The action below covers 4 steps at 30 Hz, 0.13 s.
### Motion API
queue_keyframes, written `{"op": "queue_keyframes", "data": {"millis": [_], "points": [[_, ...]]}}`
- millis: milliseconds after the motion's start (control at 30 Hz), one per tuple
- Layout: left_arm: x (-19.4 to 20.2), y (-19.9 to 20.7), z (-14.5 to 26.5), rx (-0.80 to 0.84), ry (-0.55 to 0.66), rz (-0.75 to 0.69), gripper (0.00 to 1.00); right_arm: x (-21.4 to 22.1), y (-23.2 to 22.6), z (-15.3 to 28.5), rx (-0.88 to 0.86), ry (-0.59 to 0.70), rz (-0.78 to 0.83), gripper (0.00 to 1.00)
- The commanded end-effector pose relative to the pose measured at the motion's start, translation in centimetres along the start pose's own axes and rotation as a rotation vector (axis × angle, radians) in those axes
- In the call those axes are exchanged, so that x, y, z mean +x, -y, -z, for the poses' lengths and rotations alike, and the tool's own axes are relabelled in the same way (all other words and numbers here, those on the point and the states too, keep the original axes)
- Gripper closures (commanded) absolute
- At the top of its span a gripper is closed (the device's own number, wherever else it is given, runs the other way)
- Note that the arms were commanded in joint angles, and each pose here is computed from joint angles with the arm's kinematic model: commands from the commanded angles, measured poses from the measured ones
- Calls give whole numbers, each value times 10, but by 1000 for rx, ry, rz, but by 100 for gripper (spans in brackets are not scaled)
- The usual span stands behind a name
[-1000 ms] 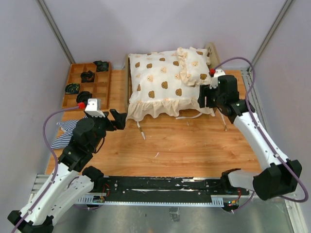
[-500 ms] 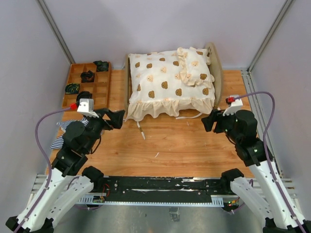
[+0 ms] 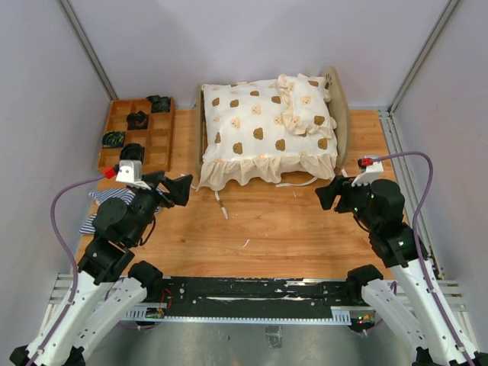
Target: Set up the pet bed
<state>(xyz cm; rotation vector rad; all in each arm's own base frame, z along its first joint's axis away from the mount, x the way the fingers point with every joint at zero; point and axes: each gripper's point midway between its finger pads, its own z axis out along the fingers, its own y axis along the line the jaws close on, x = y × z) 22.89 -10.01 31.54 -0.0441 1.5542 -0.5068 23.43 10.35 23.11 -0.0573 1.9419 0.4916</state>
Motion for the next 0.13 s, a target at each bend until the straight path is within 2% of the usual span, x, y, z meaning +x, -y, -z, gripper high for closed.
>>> {"op": "queue_keyframes", "data": {"millis": [0, 100], "points": [[-3, -2, -1, -5, 23, -12, 1, -2, -6, -1, -29, 16, -14, 33], [-2, -2, -1, -3, 12, -24, 1, -2, -7, 0, -30, 17, -16, 33]]}}
